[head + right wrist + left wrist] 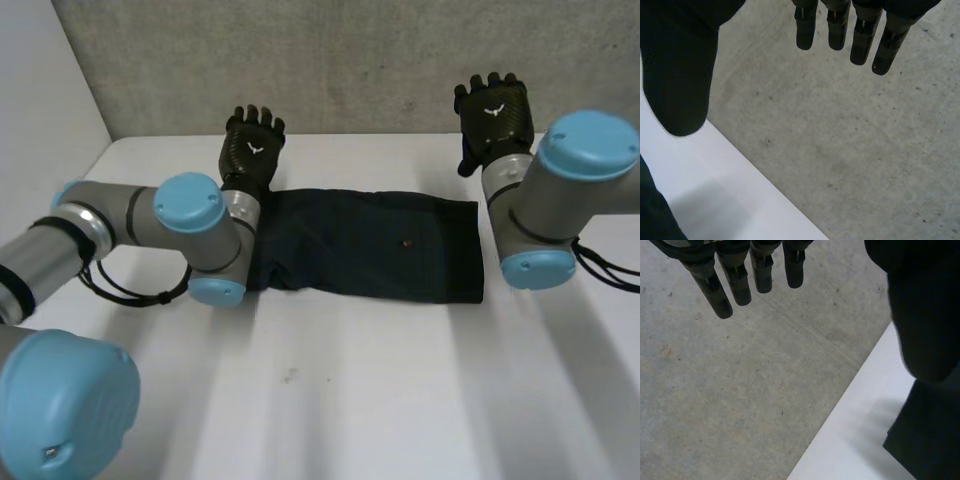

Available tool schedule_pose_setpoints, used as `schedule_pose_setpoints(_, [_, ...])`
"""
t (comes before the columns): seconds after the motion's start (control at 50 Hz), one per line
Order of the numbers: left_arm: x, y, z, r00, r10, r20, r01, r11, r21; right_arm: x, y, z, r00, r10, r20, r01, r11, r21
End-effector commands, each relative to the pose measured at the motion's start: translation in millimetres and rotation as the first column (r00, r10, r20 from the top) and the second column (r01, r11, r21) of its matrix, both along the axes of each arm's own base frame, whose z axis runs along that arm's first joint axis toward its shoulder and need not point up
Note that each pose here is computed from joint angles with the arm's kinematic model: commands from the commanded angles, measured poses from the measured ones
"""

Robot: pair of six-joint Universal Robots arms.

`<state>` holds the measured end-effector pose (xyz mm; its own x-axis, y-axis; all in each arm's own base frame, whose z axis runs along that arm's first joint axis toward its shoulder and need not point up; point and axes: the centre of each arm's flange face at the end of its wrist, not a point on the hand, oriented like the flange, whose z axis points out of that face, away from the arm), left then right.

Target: Fold the shorts.

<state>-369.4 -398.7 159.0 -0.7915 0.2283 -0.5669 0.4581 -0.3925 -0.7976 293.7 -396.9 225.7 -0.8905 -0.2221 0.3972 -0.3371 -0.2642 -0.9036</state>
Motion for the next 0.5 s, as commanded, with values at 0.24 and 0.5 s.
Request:
schedule_pose_setpoints(0.24, [77,71,28,0.996,-0.002,-0.091,0.041,0.904,0.426,-44,85,-62,0.988,0.134,0.074,-0.151,0.777,0.612])
schedule_pose_setpoints(0.5, [90,87,10,0.998,0.018,-0.06,0.015,0.858,0.513,-46,65,-113,0.994,0.101,-0.029,-0.07,0.845,0.531])
